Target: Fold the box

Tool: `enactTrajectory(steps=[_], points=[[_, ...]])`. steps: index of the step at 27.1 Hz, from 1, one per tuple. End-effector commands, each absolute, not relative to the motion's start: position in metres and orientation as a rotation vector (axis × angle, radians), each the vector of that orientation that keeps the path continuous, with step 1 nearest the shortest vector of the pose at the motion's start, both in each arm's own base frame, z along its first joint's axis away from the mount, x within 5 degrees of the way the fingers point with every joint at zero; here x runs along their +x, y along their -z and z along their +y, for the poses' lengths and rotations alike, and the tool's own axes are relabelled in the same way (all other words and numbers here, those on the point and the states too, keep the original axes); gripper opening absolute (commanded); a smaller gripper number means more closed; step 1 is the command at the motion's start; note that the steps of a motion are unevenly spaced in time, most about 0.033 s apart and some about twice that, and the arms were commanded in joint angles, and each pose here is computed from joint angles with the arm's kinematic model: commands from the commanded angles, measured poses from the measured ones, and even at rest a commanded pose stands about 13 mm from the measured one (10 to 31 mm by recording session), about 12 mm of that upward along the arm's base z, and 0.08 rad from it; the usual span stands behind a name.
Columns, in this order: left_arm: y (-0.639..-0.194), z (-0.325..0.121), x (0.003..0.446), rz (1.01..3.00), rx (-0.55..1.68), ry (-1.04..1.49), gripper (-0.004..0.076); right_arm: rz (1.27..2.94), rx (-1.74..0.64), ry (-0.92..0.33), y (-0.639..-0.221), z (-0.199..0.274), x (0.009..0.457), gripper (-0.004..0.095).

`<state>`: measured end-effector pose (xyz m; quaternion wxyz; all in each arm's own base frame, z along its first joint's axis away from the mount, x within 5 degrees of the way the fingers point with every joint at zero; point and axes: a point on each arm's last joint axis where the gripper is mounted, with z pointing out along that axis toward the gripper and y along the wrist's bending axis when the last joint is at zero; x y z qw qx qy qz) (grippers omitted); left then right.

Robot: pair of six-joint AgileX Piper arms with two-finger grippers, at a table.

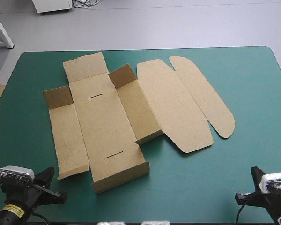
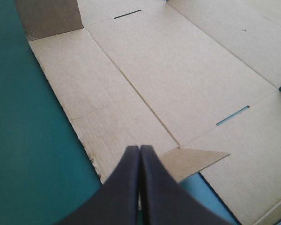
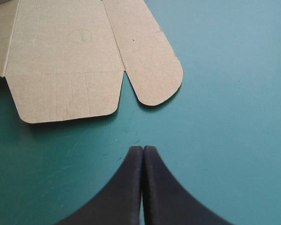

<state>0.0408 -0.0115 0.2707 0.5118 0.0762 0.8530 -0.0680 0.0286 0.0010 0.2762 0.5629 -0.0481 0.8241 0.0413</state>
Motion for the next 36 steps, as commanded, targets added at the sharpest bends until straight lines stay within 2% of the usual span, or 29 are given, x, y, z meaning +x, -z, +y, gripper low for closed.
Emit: enactTrajectory(steps=[1, 24, 28, 31, 33, 36], points=[[-0.283, -0.012, 0.044, 1.976, 0.168, 0.177, -0.0010, 1.853, -0.119, -0.088, -0.290, 0.001, 0.031, -0.0020], [-0.287, -0.011, 0.042, 1.989, 0.141, 0.187, -0.0004, 1.853, -0.119, -0.088, -0.290, 0.001, 0.031, -0.0020], [-0.307, -0.010, 0.043, 2.041, 0.103, 0.191, 0.0132, 1.853, -0.119, -0.088, -0.290, 0.001, 0.031, -0.0020], [-0.316, -0.009, 0.049, 2.066, 0.103, 0.156, 0.0316, 1.853, -0.119, -0.088, -0.290, 0.001, 0.031, -0.0020], [-0.319, -0.005, 0.061, 2.134, 0.015, 0.103, 0.0438, 1.853, -0.119, -0.088, -0.290, 0.001, 0.031, -0.0020], [-0.313, -0.004, 0.085, 2.343, -0.047, 0.038, 0.0448, 1.853, -0.119, -0.088, -0.290, 0.001, 0.031, -0.0019]])
